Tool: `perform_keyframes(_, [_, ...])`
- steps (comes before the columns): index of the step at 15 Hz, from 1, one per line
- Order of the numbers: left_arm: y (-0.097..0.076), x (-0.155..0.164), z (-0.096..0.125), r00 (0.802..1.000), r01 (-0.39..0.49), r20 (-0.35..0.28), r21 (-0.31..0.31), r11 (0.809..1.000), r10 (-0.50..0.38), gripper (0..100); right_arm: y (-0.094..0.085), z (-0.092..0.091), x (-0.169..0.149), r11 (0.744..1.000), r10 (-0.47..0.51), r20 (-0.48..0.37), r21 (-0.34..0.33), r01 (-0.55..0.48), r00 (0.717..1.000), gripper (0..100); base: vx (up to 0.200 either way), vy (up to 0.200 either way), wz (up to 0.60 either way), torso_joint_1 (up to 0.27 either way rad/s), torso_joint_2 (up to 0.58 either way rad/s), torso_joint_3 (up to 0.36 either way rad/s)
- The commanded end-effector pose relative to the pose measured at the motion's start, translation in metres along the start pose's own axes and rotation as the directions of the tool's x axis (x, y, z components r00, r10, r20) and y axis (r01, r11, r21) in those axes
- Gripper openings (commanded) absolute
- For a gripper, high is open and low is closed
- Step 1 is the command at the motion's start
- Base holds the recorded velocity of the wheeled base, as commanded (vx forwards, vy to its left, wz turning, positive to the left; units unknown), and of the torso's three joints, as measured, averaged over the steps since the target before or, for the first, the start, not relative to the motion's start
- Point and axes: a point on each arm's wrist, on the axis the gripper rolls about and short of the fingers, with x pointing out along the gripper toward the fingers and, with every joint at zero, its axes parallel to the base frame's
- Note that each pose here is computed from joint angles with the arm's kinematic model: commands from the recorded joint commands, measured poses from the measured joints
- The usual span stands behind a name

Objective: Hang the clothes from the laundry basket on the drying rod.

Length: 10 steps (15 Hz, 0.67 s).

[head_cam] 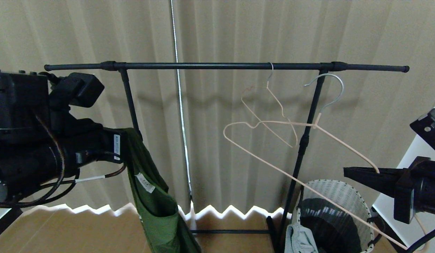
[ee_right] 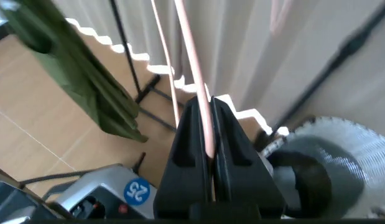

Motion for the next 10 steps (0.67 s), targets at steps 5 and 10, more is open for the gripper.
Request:
perform_keyframes(5, [-0.019,0.044,0.018,1.0,-0.017,-0.014,-0.046,0.999,0.016,0,0.023,0.005,0.023,0.991,0.126,0.009,0.053,-0.126,0.992,0,0.0,0.0,0.0,0.0,0.0,0.0])
perform_keyframes(10, [-0.031,0.058,0.025,0.994,-0.107,-0.002,-0.042,0.993,0.107,0,0.028,0.005,0.023,0.988,0.149,0.006,0.048,-0.149,0.989,0,0.0,0.0,0.0,0.0,0.0,0.0])
